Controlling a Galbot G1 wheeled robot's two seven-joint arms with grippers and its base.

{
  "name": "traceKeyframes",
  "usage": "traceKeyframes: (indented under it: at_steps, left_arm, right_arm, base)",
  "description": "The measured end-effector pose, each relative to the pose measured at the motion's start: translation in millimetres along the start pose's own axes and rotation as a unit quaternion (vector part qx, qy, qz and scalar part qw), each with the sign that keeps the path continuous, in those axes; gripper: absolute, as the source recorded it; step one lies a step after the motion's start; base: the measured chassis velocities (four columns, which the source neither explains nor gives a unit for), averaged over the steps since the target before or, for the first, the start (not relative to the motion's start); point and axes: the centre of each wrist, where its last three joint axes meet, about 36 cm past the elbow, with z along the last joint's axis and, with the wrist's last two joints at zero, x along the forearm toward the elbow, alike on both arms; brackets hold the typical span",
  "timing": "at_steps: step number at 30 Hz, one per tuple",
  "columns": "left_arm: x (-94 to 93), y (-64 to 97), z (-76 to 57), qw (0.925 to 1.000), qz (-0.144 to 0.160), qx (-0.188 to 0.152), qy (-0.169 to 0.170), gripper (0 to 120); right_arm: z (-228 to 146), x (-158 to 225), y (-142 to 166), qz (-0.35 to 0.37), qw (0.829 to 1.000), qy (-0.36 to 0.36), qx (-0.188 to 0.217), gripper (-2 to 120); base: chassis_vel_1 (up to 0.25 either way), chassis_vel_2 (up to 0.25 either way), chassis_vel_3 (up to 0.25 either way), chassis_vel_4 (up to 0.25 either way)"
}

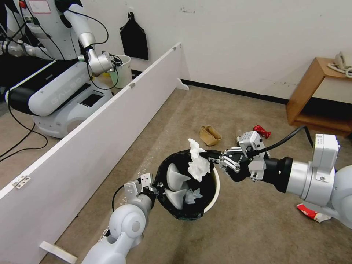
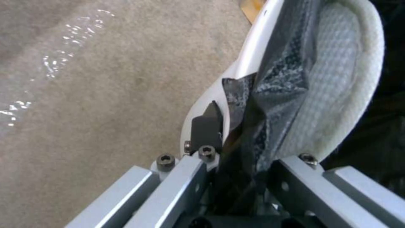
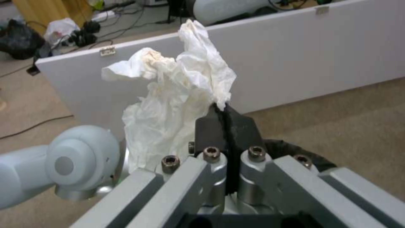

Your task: Pick up the trash bin, then pick up the garbage from the floor and place it into the trash bin.

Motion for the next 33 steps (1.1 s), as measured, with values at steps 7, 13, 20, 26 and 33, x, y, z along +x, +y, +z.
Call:
traceKeyframes:
  at_steps: [7, 13, 20, 26, 33]
  left_arm:
    - [1.7, -8.7, -1.6, 0.9999, 0.016, -0.003, 0.001, 1]
    - [5.6, -10.4, -0.9, 0.9997, 0.022, -0.007, 0.004, 1]
    - [8.2, -13.1, 0.9, 0.9995, 0.029, -0.008, 0.008, 1]
    - [9.5, -14.6, 1.8, 0.9994, 0.033, -0.009, 0.009, 1]
    - [11.4, -15.9, 2.4, 0.9993, 0.036, -0.009, 0.009, 1]
  right_arm:
    - [7, -1, 1, -0.002, 1.000, 0.012, -0.001, 0]
    - [10, -2, 1, -0.001, 1.000, 0.013, -0.001, 0]
    - [14, -2, 1, -0.002, 1.000, 0.015, -0.001, 0]
    - [15, -3, 1, -0.001, 1.000, 0.015, 0.000, 0]
    - [19, -3, -2, 0.006, 1.000, 0.018, -0.002, 10]
  base:
    - [0.000, 0.000, 0.000, 0.000]
    - [0.000, 0.000, 0.000, 0.000]
    - [0.000, 0.000, 0.000, 0.000]
    - [0.000, 0.000, 0.000, 0.000]
    - [0.000, 0.000, 0.000, 0.000]
